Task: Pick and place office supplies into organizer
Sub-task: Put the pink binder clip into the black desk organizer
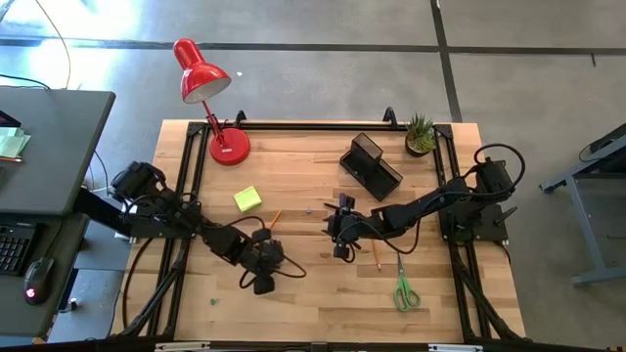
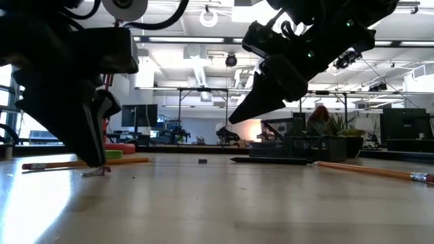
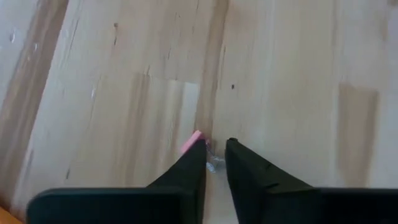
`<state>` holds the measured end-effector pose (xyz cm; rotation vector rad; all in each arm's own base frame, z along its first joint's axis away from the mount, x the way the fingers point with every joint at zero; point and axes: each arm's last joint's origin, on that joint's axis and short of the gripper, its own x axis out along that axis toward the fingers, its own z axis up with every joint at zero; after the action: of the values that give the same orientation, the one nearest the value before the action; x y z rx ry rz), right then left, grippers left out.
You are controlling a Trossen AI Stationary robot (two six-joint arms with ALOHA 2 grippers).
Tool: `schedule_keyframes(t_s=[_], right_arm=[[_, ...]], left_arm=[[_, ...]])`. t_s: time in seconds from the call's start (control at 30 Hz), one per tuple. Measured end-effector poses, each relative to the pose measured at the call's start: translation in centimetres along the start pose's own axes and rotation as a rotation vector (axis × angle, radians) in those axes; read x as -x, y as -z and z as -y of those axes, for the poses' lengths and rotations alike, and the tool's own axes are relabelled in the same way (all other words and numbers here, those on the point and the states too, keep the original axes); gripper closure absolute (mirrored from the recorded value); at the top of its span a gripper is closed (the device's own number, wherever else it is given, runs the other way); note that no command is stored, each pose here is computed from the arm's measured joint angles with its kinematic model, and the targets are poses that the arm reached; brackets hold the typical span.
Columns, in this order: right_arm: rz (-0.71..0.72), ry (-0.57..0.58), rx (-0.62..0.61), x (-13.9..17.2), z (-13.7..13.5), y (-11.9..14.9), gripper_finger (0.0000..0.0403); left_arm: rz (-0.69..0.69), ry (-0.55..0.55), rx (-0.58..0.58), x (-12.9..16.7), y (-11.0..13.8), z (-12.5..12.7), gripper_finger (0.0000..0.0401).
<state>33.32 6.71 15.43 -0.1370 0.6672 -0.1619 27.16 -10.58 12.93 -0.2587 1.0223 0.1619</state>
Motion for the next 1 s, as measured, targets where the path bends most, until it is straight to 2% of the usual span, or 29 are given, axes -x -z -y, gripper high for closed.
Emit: schedule_keyframes(t_s=[0.33,0.5,0.73,1.0], right_arm=[[-0.003,0.000,-0.002,0.0,0.0,0.0,0.0270],[-0.004,0.001,-0.002,0.0,0.0,0.0,0.0270],[-0.006,0.001,0.013,0.0,0.0,0.1,0.0270],[-0.005,0.003,0.051,0.0,0.0,0.1,0.0270]], left_arm=[[0.025,-0.017,0.173,0.8,-0.3,-0.3,0.0243],[0.008,-0.053,0.229,0.1,0.0,-0.4,0.0211],[0.053,-0.124,0.255,-0.2,0.1,-0.7,0.0226],[0.011,-0.067,0.260,-0.2,0.1,-0.4,0.0281]])
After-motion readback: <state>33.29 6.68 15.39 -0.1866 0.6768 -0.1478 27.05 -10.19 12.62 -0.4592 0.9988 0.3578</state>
